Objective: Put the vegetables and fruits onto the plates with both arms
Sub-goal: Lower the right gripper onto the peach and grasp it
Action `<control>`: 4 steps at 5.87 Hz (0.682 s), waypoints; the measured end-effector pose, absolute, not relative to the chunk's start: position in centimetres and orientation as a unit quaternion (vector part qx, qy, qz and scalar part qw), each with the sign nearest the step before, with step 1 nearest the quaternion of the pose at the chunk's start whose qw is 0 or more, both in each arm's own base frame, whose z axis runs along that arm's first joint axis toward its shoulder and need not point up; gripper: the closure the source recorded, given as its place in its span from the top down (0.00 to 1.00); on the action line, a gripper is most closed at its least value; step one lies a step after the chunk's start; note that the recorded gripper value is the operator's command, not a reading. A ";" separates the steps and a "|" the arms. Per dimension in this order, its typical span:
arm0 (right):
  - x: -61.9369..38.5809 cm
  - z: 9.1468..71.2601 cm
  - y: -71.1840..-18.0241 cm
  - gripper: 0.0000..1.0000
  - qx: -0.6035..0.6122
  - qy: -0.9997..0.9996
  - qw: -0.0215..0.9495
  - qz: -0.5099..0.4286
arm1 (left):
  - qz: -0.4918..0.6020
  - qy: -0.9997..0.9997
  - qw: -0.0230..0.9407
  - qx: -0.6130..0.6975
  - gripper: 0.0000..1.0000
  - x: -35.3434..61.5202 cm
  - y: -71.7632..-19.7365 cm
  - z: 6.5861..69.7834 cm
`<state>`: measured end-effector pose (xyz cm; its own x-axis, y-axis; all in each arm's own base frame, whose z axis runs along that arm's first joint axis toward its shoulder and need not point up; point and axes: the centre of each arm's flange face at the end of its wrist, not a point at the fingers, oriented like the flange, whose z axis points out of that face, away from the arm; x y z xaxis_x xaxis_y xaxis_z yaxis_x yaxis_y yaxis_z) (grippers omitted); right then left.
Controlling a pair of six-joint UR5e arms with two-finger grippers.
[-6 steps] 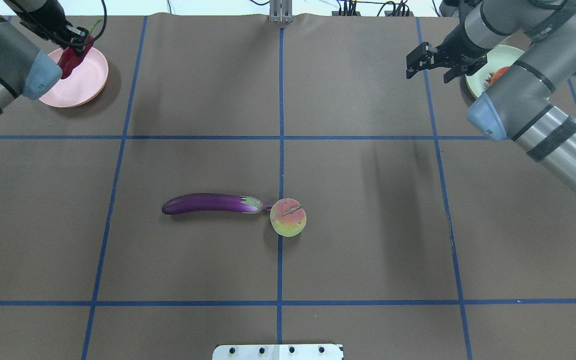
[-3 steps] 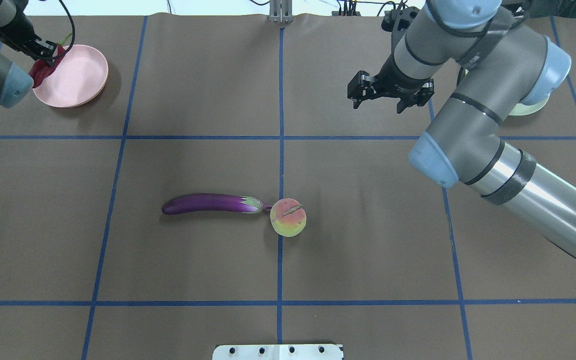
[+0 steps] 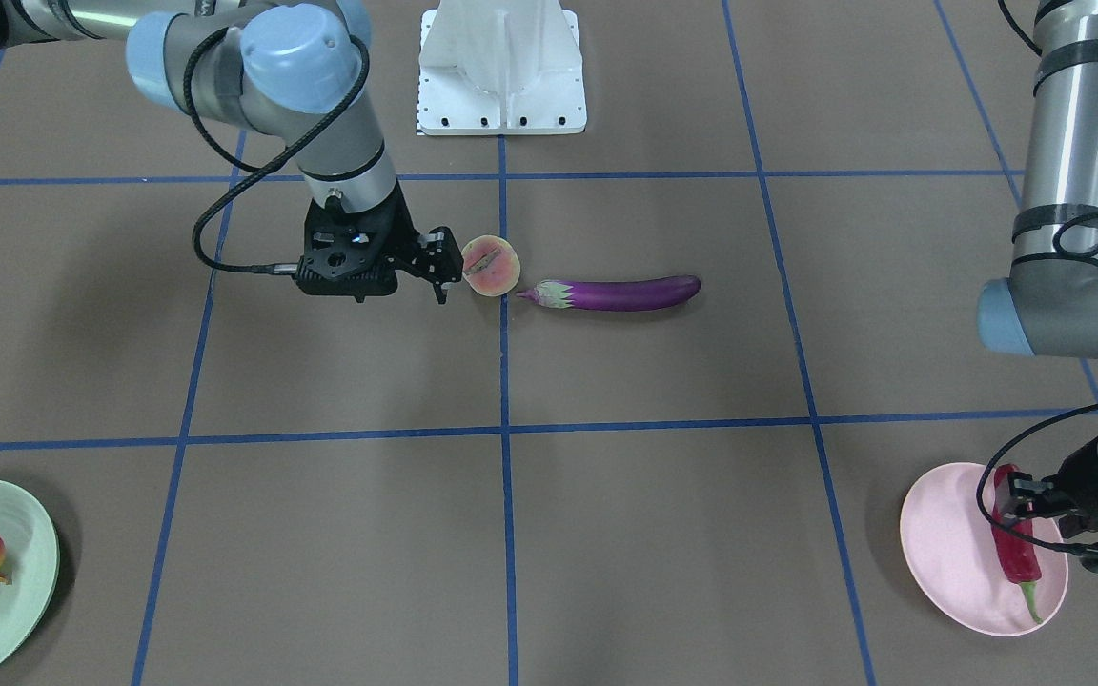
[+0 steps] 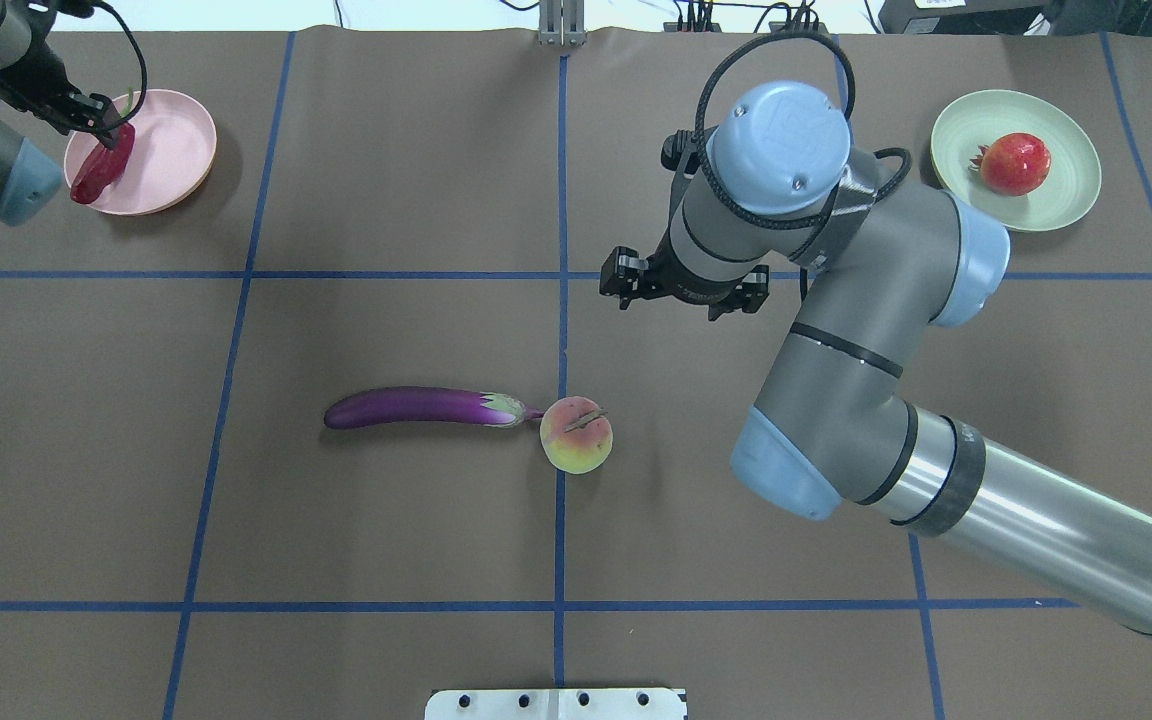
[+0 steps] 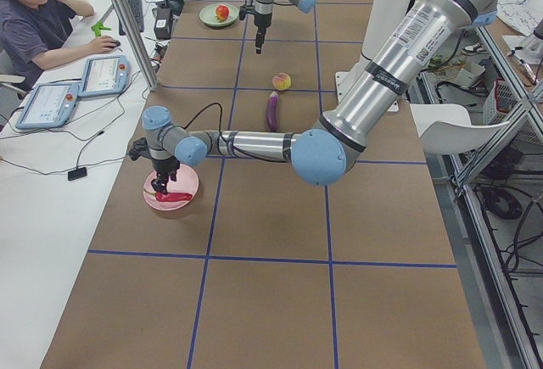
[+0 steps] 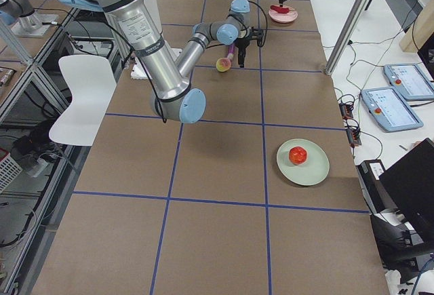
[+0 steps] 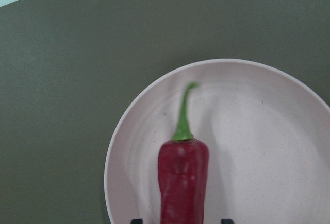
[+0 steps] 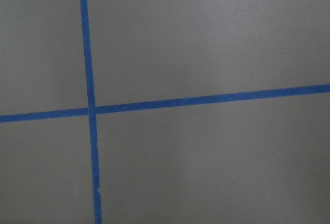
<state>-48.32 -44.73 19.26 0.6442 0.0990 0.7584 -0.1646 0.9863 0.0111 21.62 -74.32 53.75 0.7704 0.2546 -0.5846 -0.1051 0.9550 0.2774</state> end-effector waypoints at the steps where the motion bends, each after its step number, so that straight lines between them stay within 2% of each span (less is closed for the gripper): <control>1: -49.9 18.6 -41.6 1.00 0.040 -0.413 0.907 0.074 | 0.092 0.344 0.927 0.113 1.00 21.7 -74.4 52.5; 4: -55.3 18.2 -33.8 0.99 0.045 -0.400 0.913 0.074 | 0.090 0.390 0.910 0.108 1.00 21.5 -74.0 50.1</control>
<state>-55.29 -33.81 18.17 0.6693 0.0990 0.7364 -0.1704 0.9851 0.0225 21.46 -74.01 50.07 0.6789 0.2482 -0.6910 -0.0802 0.9606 0.2663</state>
